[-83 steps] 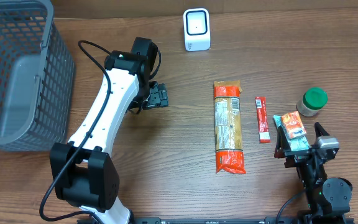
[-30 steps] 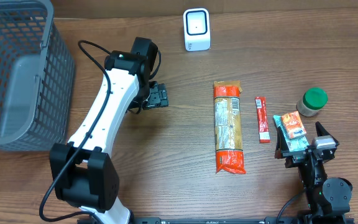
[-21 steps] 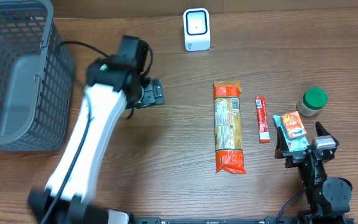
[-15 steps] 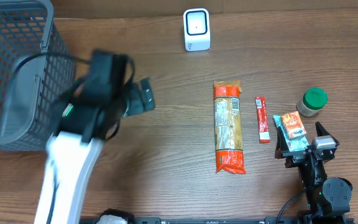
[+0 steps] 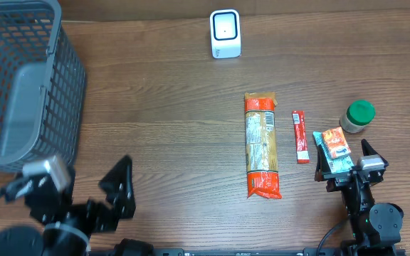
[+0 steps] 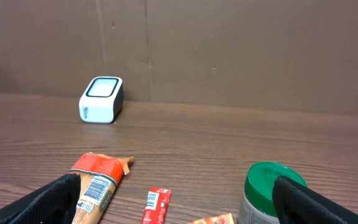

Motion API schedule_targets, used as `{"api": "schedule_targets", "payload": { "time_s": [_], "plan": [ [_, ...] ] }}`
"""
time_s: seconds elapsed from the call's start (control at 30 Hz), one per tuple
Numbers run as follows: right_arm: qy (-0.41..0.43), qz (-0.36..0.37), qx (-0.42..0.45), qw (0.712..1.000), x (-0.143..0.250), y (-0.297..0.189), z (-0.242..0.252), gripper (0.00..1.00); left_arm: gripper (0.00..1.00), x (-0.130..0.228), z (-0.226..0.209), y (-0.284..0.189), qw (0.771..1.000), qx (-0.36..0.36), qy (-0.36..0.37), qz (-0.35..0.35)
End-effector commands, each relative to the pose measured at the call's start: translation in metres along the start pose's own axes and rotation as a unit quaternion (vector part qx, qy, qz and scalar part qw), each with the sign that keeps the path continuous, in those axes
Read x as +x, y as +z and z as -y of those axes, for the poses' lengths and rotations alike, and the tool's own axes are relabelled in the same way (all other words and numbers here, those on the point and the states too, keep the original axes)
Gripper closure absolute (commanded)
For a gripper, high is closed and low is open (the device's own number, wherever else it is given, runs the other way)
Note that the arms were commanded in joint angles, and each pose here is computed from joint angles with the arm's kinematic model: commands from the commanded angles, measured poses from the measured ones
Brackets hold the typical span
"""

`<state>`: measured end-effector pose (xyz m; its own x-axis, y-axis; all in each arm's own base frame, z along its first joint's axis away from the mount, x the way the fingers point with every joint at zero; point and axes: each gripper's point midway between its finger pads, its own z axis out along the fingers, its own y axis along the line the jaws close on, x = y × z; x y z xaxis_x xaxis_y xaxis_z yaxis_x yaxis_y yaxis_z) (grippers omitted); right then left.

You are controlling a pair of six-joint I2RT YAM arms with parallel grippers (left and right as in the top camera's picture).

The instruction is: Scan the item barcode

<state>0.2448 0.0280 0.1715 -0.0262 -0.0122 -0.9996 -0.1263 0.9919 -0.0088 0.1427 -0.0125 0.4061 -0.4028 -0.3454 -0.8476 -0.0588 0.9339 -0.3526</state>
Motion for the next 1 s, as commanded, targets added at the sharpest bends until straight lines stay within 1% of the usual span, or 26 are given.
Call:
{"api": "schedule_targets", "payload": {
  "time_s": [0.0, 0.23, 0.47, 0.73, 0.83, 0.97],
  "plan": [
    [-0.004, 0.002, 0.001, 1.0, 0.002, 0.0, 0.0, 0.0, 0.0, 0.008, -0.006, -0.016, 1.0, 0.002, 0.003, 0.006],
    [-0.004, 0.002, 0.001, 1.0, 0.002, 0.0, 0.0, 0.0, 0.0, 0.034, -0.031, -0.05, 0.999, -0.035, -0.001, 0.02],
    [-0.004, 0.002, 0.001, 1.0, 0.002, 0.0, 0.0, 0.0, 0.0, 0.057, -0.049, -0.085, 0.995, -0.073, -0.024, 0.07],
    [-0.004, 0.002, 0.001, 1.0, 0.002, 0.0, 0.0, 0.0, 0.0, 0.085, -0.062, -0.096, 0.987, -0.103, -0.04, 0.12],
    [-0.004, 0.002, 0.001, 1.0, 0.002, 0.0, 0.0, 0.0, 0.0, 0.086, -0.064, -0.092, 0.983, -0.101, -0.039, 0.146],
    [-0.004, 0.002, 0.001, 1.0, 0.002, 0.0, 0.0, 0.0, 0.0, 0.07, -0.06, -0.083, 0.975, -0.08, -0.021, 0.208]
  ]
}}
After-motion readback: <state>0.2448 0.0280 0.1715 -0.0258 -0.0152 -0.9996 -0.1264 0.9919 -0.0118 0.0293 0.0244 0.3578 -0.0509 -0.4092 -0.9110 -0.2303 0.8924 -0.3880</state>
